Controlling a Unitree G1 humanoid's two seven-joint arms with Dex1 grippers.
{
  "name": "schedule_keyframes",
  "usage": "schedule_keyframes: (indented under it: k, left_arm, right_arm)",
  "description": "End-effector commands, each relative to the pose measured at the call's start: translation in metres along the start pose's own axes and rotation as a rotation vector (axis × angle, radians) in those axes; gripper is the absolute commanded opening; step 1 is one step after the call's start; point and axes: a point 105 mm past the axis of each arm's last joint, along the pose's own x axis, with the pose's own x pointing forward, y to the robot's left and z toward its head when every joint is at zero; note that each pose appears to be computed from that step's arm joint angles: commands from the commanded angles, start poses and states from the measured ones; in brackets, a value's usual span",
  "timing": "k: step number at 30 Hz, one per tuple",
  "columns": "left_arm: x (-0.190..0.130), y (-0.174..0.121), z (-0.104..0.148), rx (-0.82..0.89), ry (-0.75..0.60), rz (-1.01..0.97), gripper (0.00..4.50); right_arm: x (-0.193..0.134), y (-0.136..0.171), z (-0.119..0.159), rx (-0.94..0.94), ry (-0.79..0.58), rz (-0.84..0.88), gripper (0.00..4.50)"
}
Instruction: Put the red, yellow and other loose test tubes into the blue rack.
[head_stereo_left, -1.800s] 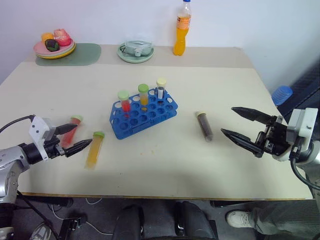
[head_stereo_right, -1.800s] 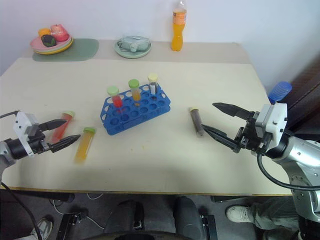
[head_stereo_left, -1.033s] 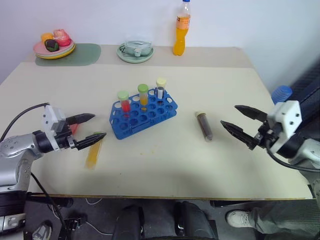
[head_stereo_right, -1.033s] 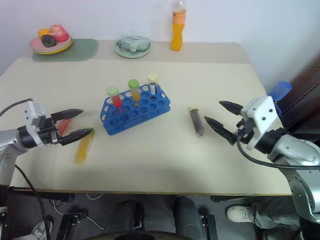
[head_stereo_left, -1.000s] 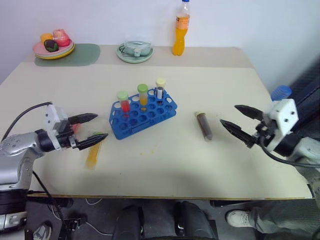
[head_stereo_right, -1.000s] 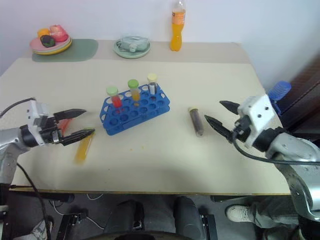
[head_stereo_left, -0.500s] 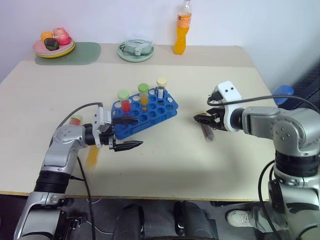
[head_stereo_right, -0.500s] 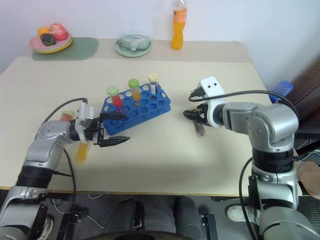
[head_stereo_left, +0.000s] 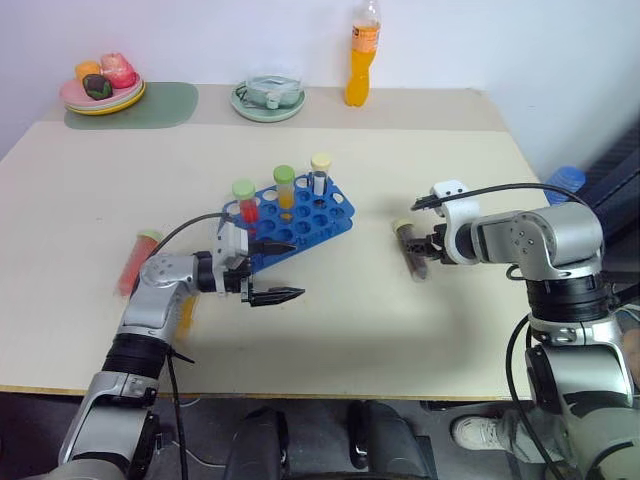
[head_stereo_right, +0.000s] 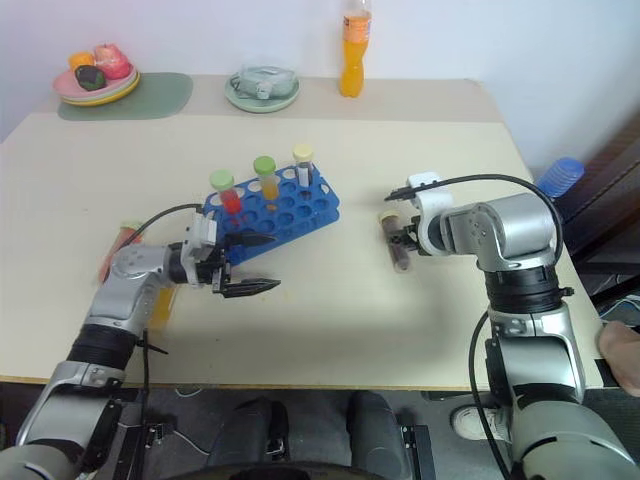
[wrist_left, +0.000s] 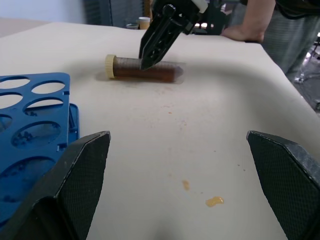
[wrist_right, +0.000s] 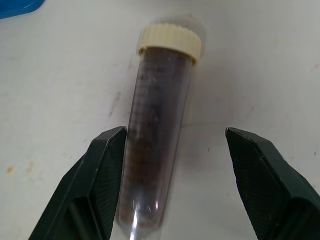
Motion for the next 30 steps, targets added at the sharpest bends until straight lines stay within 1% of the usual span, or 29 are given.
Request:
schedule_keyframes:
  k: [1,5,8,10,11,12,16,19,23,26,28,30]
  left_arm:
    - [0.006,0.002,0.005,0.040,-0.010,-0.008,4.48]
    - [0.009,0.003,0.004,0.044,-0.015,-0.010,4.48]
    - [0.011,0.002,0.002,0.048,-0.013,-0.015,4.50]
    - [0.012,0.004,0.002,0.051,-0.015,-0.010,4.50]
    - [0.011,0.005,0.002,0.053,-0.015,-0.008,4.50]
    - [0.011,0.006,0.002,0.057,-0.016,-0.003,4.50]
    - [0.010,0.012,0.004,0.076,-0.016,0.019,4.50]
    - [0.010,0.015,0.004,0.086,-0.016,0.040,4.50]
    - [0.009,0.019,0.004,0.095,-0.016,0.060,4.50]
    - [0.009,0.021,0.005,0.106,-0.018,0.082,4.50]
    - [0.008,0.022,0.006,0.113,-0.018,0.097,4.50]
    - [0.008,0.021,0.006,0.112,-0.020,0.108,4.50]
  right_arm:
    - [0.005,0.004,0.012,-0.025,-0.025,0.007,3.26]
    - [0.017,0.009,0.007,-0.062,0.013,0.020,3.26]
    - [0.024,0.009,0.001,-0.089,0.031,0.021,2.39]
    - [0.027,0.008,-0.002,-0.097,0.036,0.019,1.40]
    - [0.028,0.007,-0.003,-0.108,0.038,0.014,1.07]
    - [0.029,0.006,-0.003,-0.124,0.035,0.008,0.84]
    - [0.025,-0.004,0.006,-0.185,-0.018,-0.037,0.83]
    - [0.013,-0.006,0.021,-0.256,-0.105,-0.043,0.83]
    - [-0.005,0.005,0.038,-0.369,-0.213,0.007,0.83]
    - [-0.028,0.022,0.067,-0.475,-0.435,0.079,0.83]
    - [-0.041,0.036,0.087,-0.455,-0.593,0.146,0.83]
    - [-0.056,0.056,0.108,-0.420,-0.794,0.242,0.83]
